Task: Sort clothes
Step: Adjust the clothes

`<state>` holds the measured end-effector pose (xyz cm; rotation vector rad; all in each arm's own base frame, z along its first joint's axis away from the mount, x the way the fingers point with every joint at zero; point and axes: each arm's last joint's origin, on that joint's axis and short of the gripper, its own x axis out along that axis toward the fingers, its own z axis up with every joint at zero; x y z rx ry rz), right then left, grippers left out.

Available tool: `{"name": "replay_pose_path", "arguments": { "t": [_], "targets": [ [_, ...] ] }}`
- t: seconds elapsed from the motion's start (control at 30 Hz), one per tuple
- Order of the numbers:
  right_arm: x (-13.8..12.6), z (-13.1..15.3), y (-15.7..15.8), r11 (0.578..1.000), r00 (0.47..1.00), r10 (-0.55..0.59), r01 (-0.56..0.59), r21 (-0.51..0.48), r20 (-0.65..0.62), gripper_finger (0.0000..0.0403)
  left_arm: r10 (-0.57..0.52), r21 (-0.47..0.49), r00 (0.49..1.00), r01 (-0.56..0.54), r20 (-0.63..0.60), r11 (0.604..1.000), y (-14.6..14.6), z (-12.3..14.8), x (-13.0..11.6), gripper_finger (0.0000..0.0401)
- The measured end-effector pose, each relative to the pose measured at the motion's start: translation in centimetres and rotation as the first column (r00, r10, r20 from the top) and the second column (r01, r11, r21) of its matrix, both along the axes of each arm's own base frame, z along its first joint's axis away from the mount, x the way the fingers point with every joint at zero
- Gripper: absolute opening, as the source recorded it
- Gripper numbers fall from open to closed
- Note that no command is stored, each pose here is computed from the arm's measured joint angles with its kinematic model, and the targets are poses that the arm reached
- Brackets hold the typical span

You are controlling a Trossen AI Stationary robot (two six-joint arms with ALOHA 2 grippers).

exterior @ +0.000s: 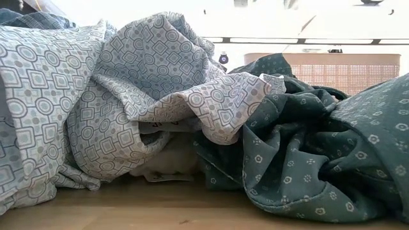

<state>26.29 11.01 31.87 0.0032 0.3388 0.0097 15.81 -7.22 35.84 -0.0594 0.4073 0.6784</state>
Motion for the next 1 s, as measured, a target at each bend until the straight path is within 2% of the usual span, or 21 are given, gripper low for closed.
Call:
{"name": "replay_pose_path", "arguments": {
  "t": [0.23,0.47,0.73,0.93,1.0],
  "targets": [
    [-0.5,-0.6,0.3,0.997,0.997,-0.021,0.026,0.07,-0.071,0.022,0.031,-0.036,0.999,-0.029,0.042,0.999,-0.9,-2.8,-0.3,0.0152],
    [-0.2,-0.6,0.5,0.998,0.999,0.009,-0.006,0.062,-0.053,0.0233,0.053,-0.032,0.993,-0.05,0.11,0.998,-1.5,-3.9,-0.8,0.0152],
    [4.3,-3.7,-0.2,0.998,0.999,-0.012,0.016,0.068,-0.047,0.0232,0.046,-0.027,0.988,-0.042,0.147,0.999,-1.9,-3.8,-1.0,0.0152],
    [8.9,-5.5,-2.0,0.998,0.987,-0.045,0.052,0.042,-0.157,0.0232,0.055,-0.037,0.986,-0.05,0.154,0.998,-2.0,-4.0,-0.9,0.0152],
    [10.2,-6.5,-2.3,0.999,0.968,-0.045,0.05,0.013,-0.245,0.0232,0.058,-0.035,0.987,-0.053,0.152,0.998,-2.2,-4.1,-0.7,0.0152]
  ]
}}
